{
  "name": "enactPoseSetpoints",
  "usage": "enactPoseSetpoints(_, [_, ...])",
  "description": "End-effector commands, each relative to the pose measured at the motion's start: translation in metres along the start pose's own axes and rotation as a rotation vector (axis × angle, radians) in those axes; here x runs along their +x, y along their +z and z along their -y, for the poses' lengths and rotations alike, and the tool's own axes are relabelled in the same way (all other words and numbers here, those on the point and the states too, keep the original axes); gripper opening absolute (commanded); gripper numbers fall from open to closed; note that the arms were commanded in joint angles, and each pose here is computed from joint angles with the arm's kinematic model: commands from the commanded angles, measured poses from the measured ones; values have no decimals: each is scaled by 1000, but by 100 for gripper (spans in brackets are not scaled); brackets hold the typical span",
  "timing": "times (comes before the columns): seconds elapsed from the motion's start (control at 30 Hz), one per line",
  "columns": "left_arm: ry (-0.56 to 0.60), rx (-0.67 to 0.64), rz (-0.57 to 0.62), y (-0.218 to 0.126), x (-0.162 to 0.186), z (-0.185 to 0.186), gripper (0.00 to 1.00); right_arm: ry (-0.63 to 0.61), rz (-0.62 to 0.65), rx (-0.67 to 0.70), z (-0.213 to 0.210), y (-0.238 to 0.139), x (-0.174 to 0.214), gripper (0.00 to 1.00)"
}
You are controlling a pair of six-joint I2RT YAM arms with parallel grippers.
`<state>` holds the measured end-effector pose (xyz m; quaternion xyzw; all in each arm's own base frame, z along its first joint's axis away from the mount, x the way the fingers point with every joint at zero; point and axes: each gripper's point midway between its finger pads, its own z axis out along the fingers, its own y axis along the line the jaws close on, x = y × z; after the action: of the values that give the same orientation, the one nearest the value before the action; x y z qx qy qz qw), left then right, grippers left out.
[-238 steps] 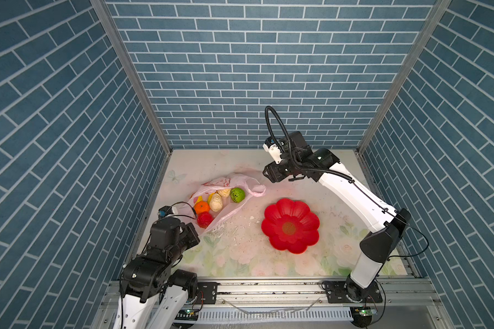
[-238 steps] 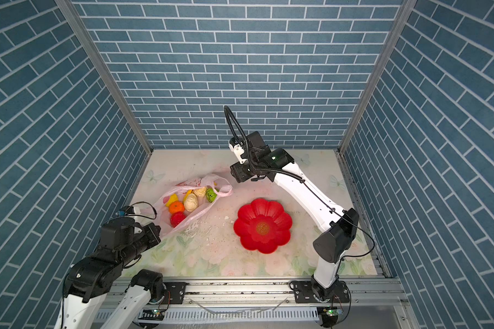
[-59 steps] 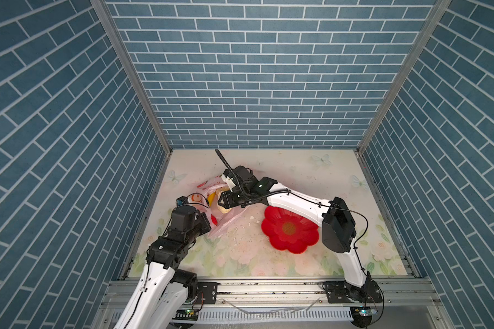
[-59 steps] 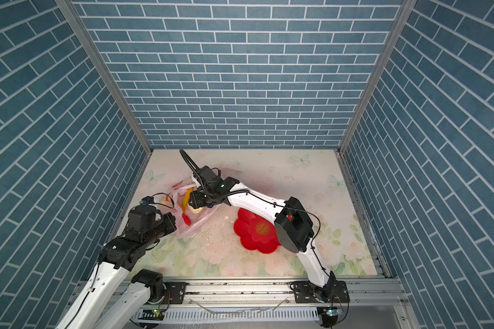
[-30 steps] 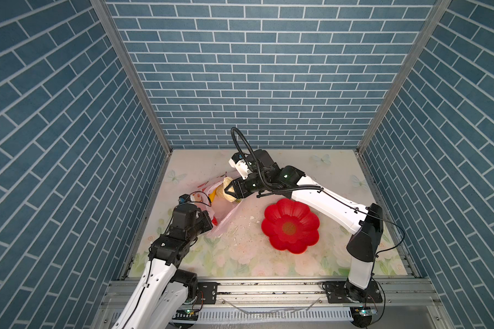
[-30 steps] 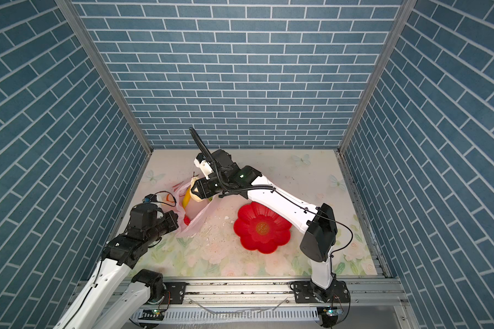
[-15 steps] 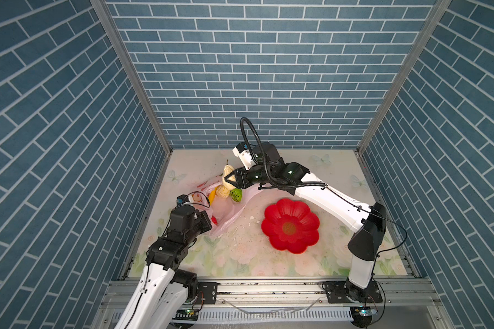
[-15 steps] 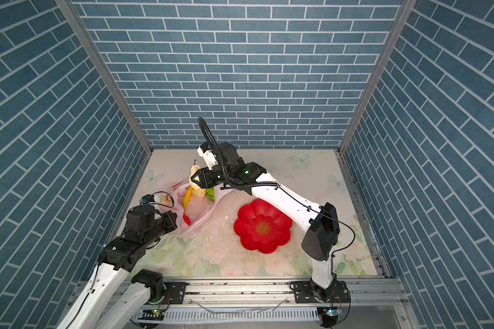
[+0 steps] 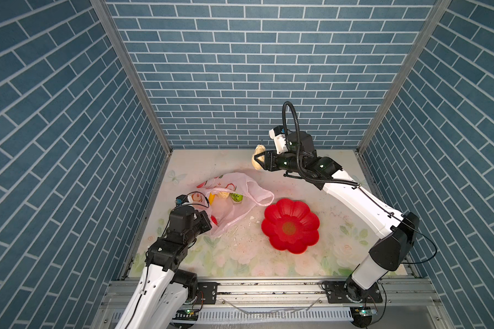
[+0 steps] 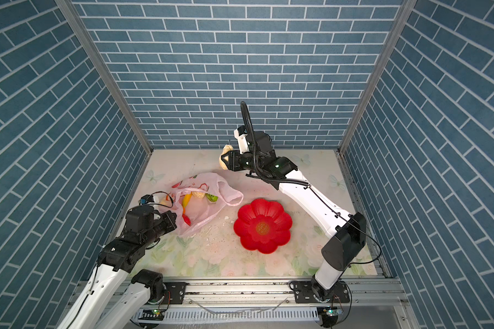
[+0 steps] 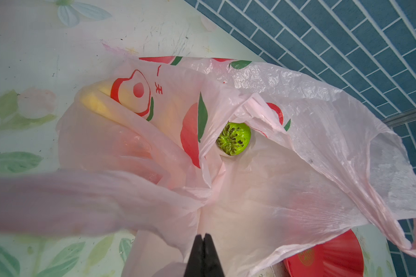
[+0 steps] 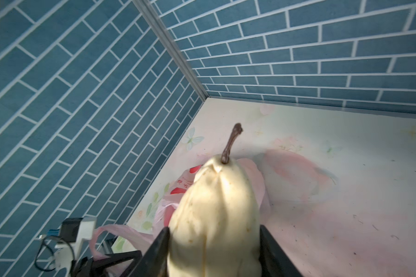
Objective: Take the fake fruits out of the plastic bag
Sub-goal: 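Carry the pear to the red plate and release it with the right gripper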
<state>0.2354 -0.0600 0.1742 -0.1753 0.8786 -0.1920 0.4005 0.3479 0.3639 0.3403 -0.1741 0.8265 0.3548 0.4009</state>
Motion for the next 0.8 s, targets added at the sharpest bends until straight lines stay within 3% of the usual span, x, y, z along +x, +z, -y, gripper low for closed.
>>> enactPoseSetpoints(0.0, [0,-7,2,-2,0,-1,0,-8,-47,181,42,-13,26,13])
enactPoseSetpoints(0.33, [-2,-6,-4,4,0,0,0,107,-279,419,110,-44,142,13])
enactPoseSetpoints(0.77, [-8,-10,-1,4,0,-1,0,235,-465,503,133,-47,241,14])
